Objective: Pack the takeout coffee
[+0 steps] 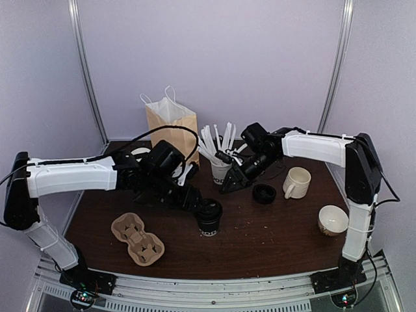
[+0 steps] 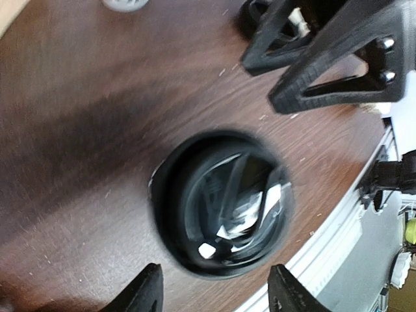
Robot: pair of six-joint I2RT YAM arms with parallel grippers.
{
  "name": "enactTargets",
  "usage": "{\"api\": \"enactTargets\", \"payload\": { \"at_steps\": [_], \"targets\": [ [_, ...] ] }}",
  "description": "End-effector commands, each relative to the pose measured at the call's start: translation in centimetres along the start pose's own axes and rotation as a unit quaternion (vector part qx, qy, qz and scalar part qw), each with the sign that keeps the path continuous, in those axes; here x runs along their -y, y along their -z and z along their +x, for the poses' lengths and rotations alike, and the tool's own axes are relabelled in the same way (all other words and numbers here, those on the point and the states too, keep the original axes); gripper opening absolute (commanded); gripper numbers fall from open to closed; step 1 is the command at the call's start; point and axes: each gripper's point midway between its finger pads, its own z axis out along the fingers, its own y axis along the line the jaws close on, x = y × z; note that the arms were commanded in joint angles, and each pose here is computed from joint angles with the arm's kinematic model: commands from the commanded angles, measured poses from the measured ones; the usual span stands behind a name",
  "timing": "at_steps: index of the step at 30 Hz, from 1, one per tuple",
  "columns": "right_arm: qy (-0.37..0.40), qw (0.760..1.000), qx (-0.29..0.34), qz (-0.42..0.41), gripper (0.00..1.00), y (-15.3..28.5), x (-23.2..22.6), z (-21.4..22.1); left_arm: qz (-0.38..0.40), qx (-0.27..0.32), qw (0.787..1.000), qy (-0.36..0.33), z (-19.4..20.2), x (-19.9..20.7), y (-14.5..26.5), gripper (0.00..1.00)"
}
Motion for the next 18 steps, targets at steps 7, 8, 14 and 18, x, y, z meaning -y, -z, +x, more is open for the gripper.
{"api": "enactTargets", "payload": {
  "at_steps": [7, 8, 14, 18],
  "targets": [
    [0.174, 0.982, 0.041, 0.068, 0.51, 7.9, -5.2, -0.7, -0.051, 0.101, 0.981, -0.159, -5.2, 2.4, 8.7, 0.60],
    [0.196, 0.976, 0.049, 0.078, 0.52, 8.6, -5.6, -0.9, -0.075, 0.130, 0.971, -0.184, -6.3, 2.1, 10.2, 0.61],
    [0.319, 0.934, 0.082, 0.137, 0.84, 10.8, -6.4, -1.6, -0.241, 0.319, 0.882, -0.250, -12.6, -1.1, 18.0, 0.96],
    [0.366, 0.917, 0.023, 0.155, 0.85, 9.3, -6.3, -0.9, -0.305, 0.394, 0.839, -0.217, -14.3, -4.6, 20.8, 0.98]
  ]
}}
